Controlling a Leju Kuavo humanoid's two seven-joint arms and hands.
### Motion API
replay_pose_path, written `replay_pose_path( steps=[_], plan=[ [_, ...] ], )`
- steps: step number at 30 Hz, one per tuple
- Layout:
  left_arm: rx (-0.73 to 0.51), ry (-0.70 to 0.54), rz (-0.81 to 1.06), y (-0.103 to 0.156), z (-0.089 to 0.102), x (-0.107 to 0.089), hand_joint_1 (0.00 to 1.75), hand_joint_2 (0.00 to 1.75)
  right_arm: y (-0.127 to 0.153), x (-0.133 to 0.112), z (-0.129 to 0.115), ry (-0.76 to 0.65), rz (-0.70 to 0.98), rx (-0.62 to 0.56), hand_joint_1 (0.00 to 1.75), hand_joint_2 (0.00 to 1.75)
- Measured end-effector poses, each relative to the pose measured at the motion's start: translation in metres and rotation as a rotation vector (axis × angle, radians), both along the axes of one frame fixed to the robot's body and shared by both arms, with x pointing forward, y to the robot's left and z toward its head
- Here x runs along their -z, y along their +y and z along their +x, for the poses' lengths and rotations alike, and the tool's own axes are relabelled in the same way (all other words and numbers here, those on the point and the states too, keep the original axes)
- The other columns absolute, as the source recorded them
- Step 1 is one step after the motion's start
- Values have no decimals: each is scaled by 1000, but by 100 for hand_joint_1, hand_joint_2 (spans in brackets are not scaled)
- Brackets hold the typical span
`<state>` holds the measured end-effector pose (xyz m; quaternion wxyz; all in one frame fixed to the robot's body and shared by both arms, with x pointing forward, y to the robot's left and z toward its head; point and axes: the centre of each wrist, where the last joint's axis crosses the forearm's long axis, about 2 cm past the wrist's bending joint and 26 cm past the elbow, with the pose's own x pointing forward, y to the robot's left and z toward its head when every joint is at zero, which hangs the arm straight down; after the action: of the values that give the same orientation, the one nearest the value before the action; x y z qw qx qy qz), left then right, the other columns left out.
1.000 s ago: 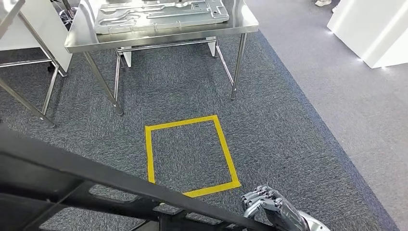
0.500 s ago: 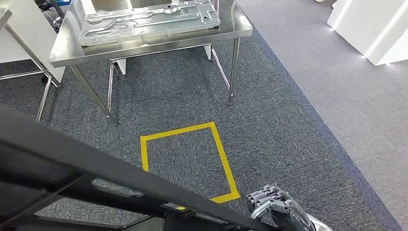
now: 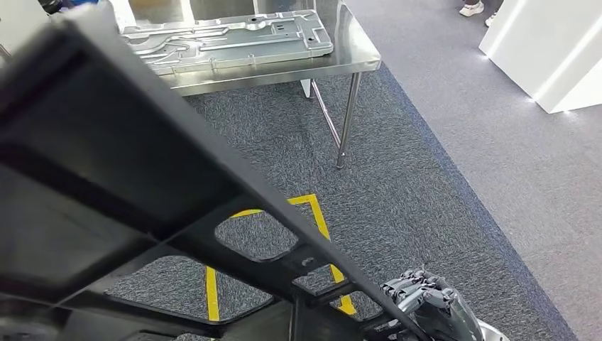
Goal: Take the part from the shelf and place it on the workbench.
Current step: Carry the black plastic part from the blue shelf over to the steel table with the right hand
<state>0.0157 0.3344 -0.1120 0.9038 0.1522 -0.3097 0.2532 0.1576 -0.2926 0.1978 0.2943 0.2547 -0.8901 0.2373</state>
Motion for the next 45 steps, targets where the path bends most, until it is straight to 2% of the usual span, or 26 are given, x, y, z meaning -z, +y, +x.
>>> replay_pose_path(
  steps=[12,21,45],
  plan=[
    [6,-17,3,-1,3,0,0,0,-6,-3,-6,-7,5,30,169,175],
    [12,-3,2,-1,-5,0,0,0,-6,-2,-11,0,4,47,169,175],
    [22,-25,-1,-2,1,0,0,0,-6,-5,-17,-3,30,88,169,175]
  ],
)
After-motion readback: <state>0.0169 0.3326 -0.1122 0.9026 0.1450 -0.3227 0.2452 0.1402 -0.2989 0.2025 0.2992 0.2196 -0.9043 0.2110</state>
